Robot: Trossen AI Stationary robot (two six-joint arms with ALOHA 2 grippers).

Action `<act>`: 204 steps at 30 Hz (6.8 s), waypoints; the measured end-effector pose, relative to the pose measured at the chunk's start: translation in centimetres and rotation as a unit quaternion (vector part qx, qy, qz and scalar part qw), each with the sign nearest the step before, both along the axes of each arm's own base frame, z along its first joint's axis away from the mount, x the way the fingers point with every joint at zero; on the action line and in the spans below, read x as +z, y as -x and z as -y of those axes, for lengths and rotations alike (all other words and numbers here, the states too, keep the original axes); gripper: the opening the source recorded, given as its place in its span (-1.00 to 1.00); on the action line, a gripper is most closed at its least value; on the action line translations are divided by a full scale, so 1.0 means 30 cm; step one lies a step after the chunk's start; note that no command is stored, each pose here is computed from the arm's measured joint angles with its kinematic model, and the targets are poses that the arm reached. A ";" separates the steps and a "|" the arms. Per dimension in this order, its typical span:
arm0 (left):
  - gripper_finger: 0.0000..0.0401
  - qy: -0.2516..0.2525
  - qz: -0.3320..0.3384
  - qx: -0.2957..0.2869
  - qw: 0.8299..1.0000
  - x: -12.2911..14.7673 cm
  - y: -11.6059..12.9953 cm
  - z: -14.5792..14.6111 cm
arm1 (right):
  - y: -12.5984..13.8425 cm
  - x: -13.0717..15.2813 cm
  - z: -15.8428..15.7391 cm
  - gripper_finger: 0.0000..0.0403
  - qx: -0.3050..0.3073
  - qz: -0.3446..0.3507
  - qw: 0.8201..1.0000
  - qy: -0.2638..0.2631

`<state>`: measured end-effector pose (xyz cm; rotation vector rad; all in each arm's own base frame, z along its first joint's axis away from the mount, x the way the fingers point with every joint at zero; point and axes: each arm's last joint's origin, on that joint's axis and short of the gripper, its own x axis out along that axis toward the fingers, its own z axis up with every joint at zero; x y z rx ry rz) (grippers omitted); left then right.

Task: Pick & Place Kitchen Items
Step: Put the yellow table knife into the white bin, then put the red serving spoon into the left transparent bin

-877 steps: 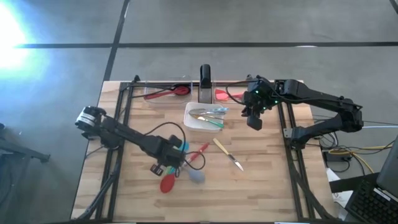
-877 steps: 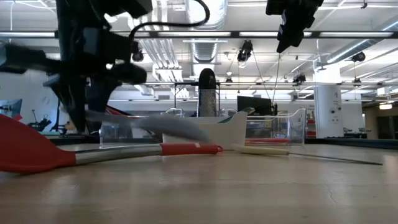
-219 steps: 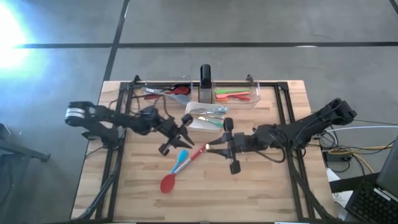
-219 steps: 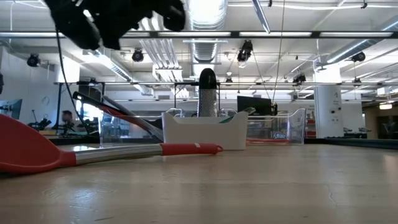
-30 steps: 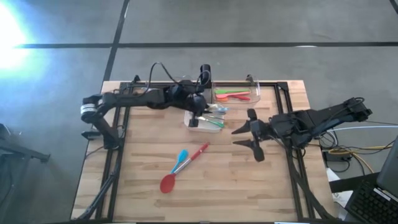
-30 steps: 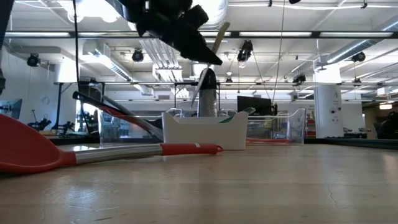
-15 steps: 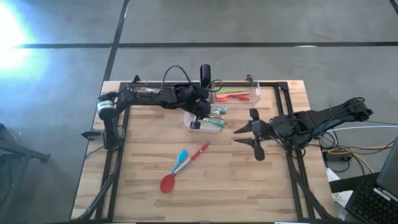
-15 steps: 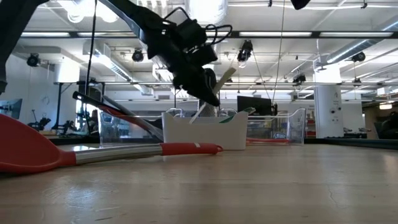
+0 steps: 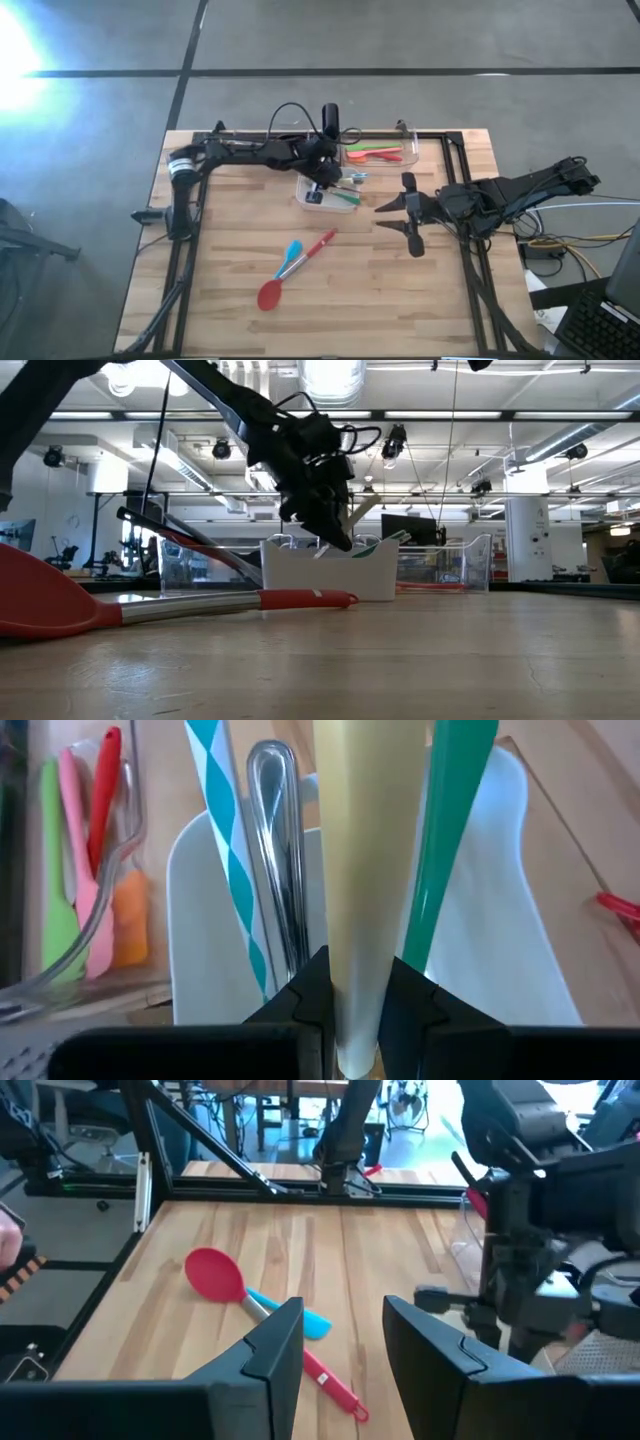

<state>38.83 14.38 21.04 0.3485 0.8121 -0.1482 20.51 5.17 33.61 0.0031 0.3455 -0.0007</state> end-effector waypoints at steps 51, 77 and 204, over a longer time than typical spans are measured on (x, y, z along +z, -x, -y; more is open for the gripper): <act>0.13 0.185 -0.039 0.173 0.967 0.279 0.403 0.548 | 0.005 -0.019 0.001 -0.46 -0.016 -0.028 0.998 -0.044; 0.13 0.226 -0.072 0.196 0.951 -0.089 0.193 0.608 | 0.005 -0.018 0.001 -0.49 -0.017 -0.027 0.999 -0.044; -0.65 0.008 0.662 0.553 0.507 0.042 0.655 -0.147 | -0.127 -0.131 -0.040 -0.74 0.029 -0.010 0.999 0.037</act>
